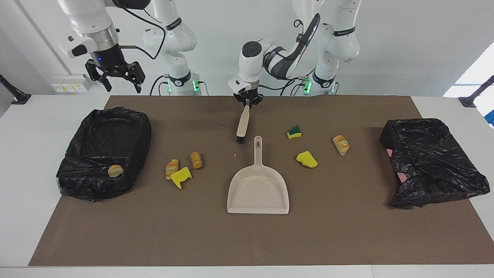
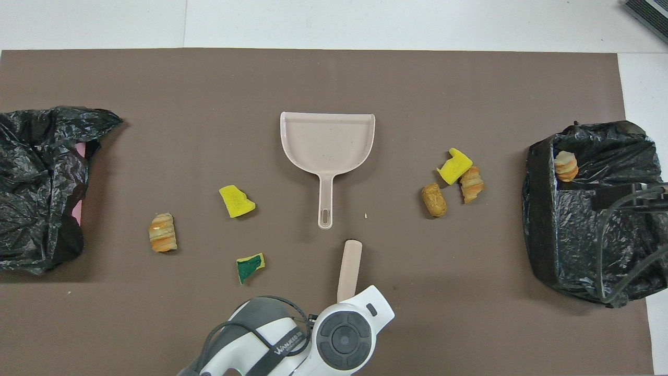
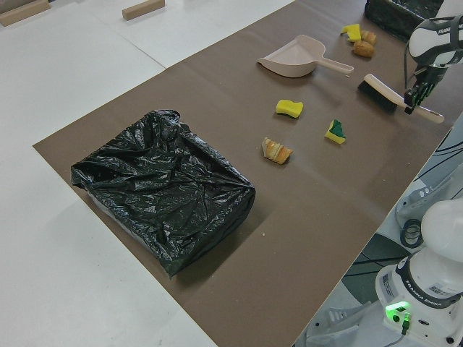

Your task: Sweep and dump trash in bin

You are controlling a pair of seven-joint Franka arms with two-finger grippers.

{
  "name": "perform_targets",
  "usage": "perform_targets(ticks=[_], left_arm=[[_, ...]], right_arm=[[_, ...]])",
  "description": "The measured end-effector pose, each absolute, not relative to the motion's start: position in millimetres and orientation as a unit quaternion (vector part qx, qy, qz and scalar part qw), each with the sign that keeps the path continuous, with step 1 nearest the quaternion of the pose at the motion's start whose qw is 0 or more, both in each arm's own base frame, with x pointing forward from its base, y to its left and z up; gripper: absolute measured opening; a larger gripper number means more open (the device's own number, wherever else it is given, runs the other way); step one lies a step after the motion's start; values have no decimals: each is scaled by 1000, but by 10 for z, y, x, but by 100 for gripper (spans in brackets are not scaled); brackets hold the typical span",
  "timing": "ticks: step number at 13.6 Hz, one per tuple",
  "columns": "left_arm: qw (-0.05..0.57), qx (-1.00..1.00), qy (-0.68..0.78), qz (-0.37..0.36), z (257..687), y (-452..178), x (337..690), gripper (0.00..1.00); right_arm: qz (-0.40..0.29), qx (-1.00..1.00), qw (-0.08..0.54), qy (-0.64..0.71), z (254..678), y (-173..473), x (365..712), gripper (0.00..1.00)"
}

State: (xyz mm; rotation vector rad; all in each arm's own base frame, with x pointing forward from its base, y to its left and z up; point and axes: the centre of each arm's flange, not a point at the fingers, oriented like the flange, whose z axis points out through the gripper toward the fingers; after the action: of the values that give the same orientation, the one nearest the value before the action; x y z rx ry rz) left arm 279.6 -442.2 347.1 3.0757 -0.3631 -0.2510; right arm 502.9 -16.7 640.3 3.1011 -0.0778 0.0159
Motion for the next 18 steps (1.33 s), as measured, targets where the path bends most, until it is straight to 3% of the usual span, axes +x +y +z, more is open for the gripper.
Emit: perform_targets(ticks=[6,11,18], left_arm=[[-8,992,-33,-122,3645,-3816,3327,26],[-23,994,32,-105,3795,-3120,3908,26],[-26,995,13,-96,4100,-1853,4495,26]], right_arm=[[7,1000,20,-18,6411,-84,5030,100],[12,1000,20,9,6344,583,5066,100],[-4,999,-30,-34,5380,1985,5556,100]])
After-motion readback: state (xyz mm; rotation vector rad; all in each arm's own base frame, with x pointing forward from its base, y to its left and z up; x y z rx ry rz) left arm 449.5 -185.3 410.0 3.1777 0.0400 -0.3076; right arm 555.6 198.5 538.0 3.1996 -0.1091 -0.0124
